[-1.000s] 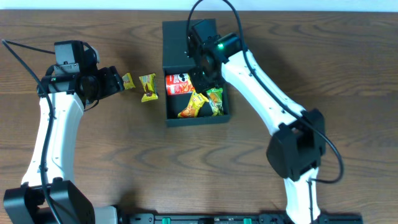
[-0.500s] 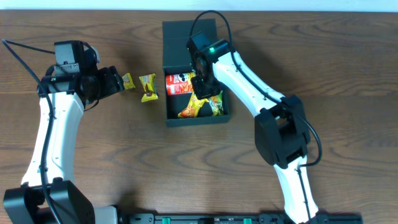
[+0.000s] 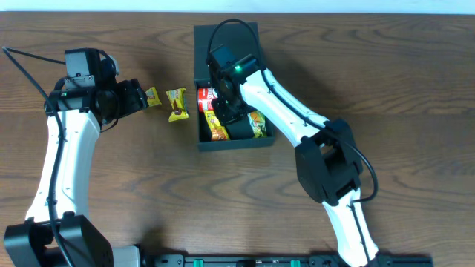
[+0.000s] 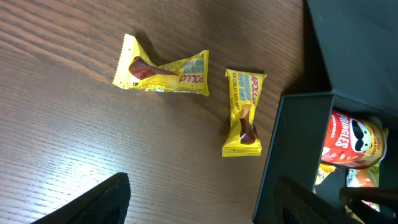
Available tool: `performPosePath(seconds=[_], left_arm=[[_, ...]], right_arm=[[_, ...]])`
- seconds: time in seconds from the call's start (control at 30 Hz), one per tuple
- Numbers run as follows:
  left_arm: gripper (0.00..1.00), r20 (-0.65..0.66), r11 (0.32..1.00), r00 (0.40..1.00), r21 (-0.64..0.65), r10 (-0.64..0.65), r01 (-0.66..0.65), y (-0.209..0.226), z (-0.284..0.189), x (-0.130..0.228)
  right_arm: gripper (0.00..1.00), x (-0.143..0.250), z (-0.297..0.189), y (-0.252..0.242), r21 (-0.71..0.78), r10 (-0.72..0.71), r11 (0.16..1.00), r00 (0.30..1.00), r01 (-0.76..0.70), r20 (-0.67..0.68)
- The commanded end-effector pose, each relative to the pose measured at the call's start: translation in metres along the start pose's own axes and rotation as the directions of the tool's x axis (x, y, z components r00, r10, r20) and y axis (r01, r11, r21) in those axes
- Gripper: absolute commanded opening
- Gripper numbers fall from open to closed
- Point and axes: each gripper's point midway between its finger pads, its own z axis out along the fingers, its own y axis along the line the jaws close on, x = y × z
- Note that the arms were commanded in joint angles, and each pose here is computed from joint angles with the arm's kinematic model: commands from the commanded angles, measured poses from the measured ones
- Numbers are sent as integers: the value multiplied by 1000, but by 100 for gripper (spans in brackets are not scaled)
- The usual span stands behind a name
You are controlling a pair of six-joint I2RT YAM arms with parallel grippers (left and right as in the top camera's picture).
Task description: Pack container
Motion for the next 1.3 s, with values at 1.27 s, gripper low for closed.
performPosePath(seconds=[1.27], left_arm=[[75, 3, 998, 998, 24, 59, -59, -8, 3, -2]], right_arm=[[1, -8, -88, 10, 10, -77, 997, 982, 76, 174]])
